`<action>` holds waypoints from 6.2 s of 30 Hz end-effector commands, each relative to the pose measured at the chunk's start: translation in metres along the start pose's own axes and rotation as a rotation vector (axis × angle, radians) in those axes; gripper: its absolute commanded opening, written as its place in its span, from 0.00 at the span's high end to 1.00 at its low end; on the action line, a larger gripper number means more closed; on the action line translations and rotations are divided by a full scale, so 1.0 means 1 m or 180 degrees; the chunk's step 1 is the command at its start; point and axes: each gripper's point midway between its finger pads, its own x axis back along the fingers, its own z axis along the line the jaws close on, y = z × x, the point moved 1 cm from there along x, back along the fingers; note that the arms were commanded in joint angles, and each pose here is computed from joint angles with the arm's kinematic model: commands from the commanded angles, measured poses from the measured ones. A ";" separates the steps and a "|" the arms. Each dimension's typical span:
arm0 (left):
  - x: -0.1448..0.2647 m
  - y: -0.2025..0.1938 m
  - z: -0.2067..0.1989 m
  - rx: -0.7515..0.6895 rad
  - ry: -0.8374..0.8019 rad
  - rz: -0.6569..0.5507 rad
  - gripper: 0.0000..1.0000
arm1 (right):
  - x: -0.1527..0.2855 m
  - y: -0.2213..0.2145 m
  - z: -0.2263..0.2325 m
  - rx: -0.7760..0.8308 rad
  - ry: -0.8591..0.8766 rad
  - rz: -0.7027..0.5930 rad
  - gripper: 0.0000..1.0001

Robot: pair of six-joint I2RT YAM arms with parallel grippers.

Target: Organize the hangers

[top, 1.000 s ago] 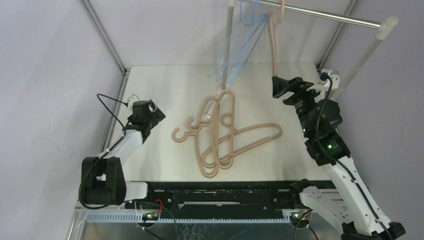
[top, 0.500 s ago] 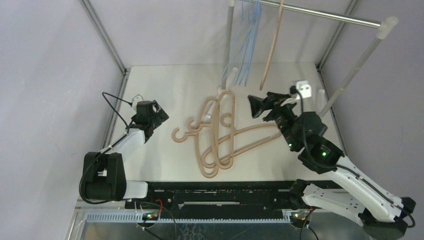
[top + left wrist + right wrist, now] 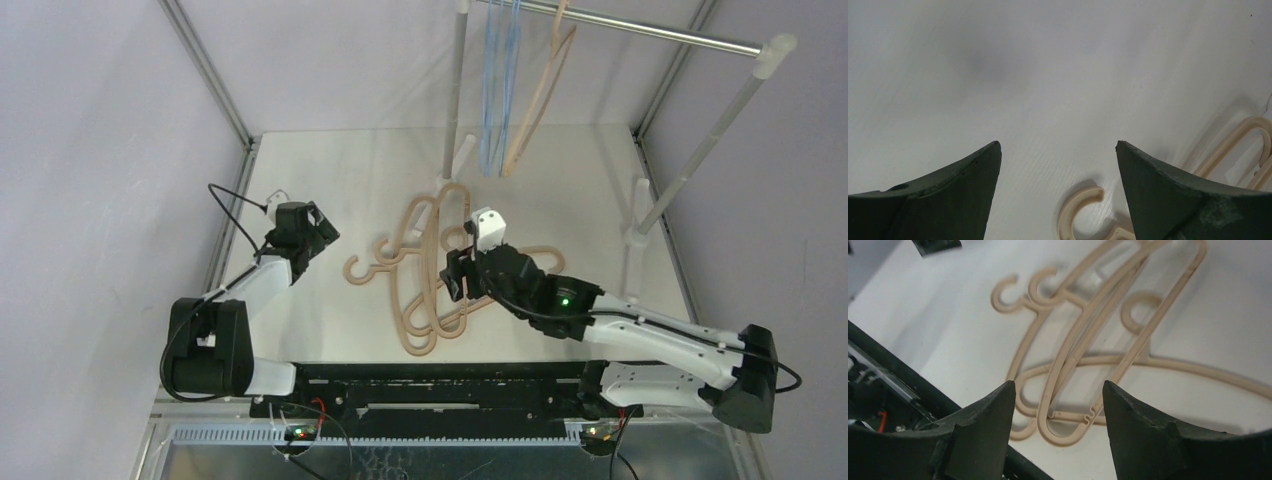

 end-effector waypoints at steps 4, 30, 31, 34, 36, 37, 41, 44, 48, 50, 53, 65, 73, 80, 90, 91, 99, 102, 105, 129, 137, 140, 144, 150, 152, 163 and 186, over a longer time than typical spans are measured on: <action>-0.003 0.006 -0.011 0.0003 -0.0118 -0.0091 0.11 | -0.027 -0.044 0.024 -0.0069 0.0133 0.0416 0.29; -0.008 0.001 -0.013 -0.0032 -0.0156 -0.0027 0.11 | -0.146 -0.123 0.023 -0.0074 -0.0246 0.1135 0.32; -0.008 0.001 -0.013 -0.0030 -0.0154 -0.0029 0.11 | -0.147 -0.126 0.022 -0.0071 -0.0267 0.1152 0.32; -0.008 0.000 -0.013 -0.0033 -0.0154 -0.0018 0.11 | -0.151 -0.134 0.017 -0.0074 -0.0359 0.1192 0.36; -0.009 -0.001 -0.012 -0.0039 -0.0151 -0.0014 0.11 | -0.153 -0.137 0.014 -0.0059 -0.0436 0.1188 0.37; -0.009 -0.001 -0.012 -0.0038 -0.0150 -0.0013 0.11 | -0.154 -0.139 0.012 -0.0055 -0.0468 0.1190 0.38; -0.009 -0.001 -0.013 -0.0039 -0.0168 -0.0012 0.11 | -0.156 -0.144 0.007 -0.0034 -0.0553 0.1210 0.49; -0.008 -0.001 -0.013 -0.0036 -0.0165 -0.0019 0.11 | -0.154 -0.143 0.005 -0.0024 -0.0595 0.1201 0.63; -0.008 -0.001 -0.013 -0.0037 -0.0167 -0.0019 0.11 | -0.148 -0.135 0.004 0.0037 -0.0655 0.1129 0.81; -0.007 -0.001 -0.012 -0.0037 -0.0160 -0.0025 0.11 | -0.145 -0.129 0.004 0.0090 -0.0690 0.1070 0.84; -0.007 0.000 -0.012 -0.0038 -0.0162 -0.0033 0.11 | -0.133 -0.115 0.003 0.0155 -0.0744 0.0986 0.85; -0.004 0.002 -0.012 -0.0037 -0.0162 -0.0064 0.11 | -0.016 -0.040 0.013 -0.0292 0.0013 0.0537 0.90; -0.001 0.004 -0.014 -0.0020 -0.0198 -0.0082 0.11 | 0.051 -0.031 -0.017 -0.0598 0.0015 0.0383 0.89; 0.004 0.007 -0.020 -0.0036 -0.0262 -0.0126 0.11 | 0.096 -0.029 -0.052 -0.0888 -0.0191 0.0208 0.89; 0.009 0.005 -0.038 -0.0163 -0.0308 -0.0123 0.11 | 0.158 -0.009 -0.099 -0.1376 -0.0466 -0.0378 0.89; 0.009 0.005 -0.039 -0.0172 -0.0310 -0.0117 0.11 | 0.163 -0.006 -0.102 -0.1412 -0.0490 -0.0438 0.89; 0.009 0.003 -0.040 -0.0201 -0.0293 -0.0110 0.11 | 0.199 0.015 -0.128 -0.1512 -0.0680 -0.0759 0.89; 0.007 0.002 -0.040 -0.0202 -0.0281 -0.0095 0.11 | 0.211 0.022 -0.131 -0.1540 -0.0640 -0.0841 0.89; 0.006 0.002 -0.042 -0.0210 -0.0291 -0.0084 0.11 | 0.221 0.032 -0.131 -0.1563 -0.0564 -0.0946 0.89; 0.008 0.007 -0.045 -0.0253 -0.0267 -0.0144 0.11 | 0.196 0.199 -0.097 -0.1265 -0.0710 -0.1974 0.82; 0.004 0.004 -0.043 -0.0279 -0.0230 -0.0117 0.11 | 0.170 0.179 -0.086 -0.1496 -0.0448 -0.1779 0.86; 0.003 0.003 -0.042 -0.0290 -0.0214 -0.0104 0.11 | 0.165 0.170 -0.075 -0.1655 -0.0219 -0.1729 0.88; 0.004 0.002 -0.040 -0.0291 -0.0200 -0.0111 0.11 | 0.155 0.151 -0.061 -0.1913 0.0024 -0.1637 0.88; 0.007 0.002 -0.042 -0.0275 -0.0247 -0.0111 0.11 | 0.149 0.138 -0.058 -0.2048 0.0078 -0.1664 0.87; 0.008 0.002 -0.042 -0.0283 -0.0242 -0.0122 0.11 | 0.155 0.144 -0.062 -0.2039 0.0077 -0.1768 0.87; 0.005 0.004 -0.040 -0.0310 -0.0181 -0.0135 0.11 | 0.153 0.166 -0.072 -0.2088 0.0089 -0.1841 0.86; 0.008 0.010 -0.033 -0.0369 -0.0070 -0.0219 0.11 | 0.130 0.236 -0.131 -0.2289 0.0498 -0.2216 0.86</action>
